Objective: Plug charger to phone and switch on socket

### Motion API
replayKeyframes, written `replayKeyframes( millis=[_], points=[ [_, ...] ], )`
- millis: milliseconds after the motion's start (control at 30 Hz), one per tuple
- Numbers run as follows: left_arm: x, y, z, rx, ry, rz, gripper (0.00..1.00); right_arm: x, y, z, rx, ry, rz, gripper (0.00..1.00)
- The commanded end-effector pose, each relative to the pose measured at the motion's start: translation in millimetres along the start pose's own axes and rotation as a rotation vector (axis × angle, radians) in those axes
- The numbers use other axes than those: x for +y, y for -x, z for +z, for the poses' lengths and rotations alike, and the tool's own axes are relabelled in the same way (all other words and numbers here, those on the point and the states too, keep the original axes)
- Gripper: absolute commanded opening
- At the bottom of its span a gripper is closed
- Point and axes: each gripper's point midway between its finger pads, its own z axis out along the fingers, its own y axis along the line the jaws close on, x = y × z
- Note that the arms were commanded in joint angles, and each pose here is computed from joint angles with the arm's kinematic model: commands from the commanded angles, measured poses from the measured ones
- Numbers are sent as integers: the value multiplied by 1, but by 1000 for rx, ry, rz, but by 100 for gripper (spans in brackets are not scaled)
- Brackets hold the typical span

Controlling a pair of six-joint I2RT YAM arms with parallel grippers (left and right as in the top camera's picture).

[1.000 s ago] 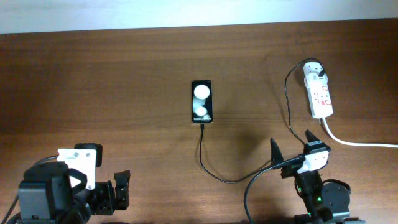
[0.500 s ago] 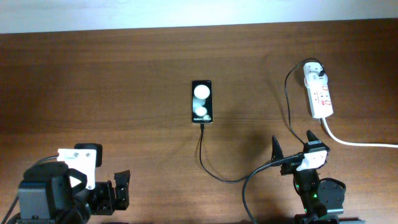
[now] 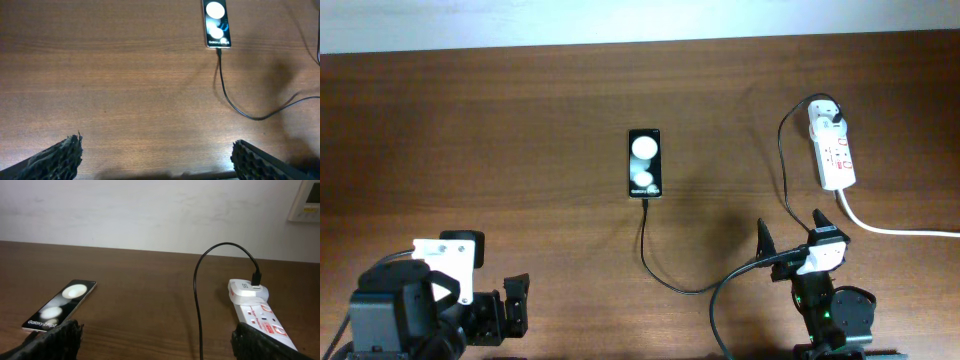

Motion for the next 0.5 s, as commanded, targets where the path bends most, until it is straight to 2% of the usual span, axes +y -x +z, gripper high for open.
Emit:
replayKeyframes(
  millis=[0, 200, 400, 467],
  points=[
    [1, 0, -1, -5, 5, -1, 99, -1, -1, 0, -4, -2, -6, 99],
    [0, -4, -12, -60, 2, 5, 99, -1, -1, 0, -4, -2, -6, 99],
    [1, -45, -20, -168, -4, 14, 99, -1, -1, 0, -4, -2, -6, 99],
    [-5, -45, -14, -235, -45, 16, 99, -1, -1, 0, -4, -2, -6, 99]
  ],
)
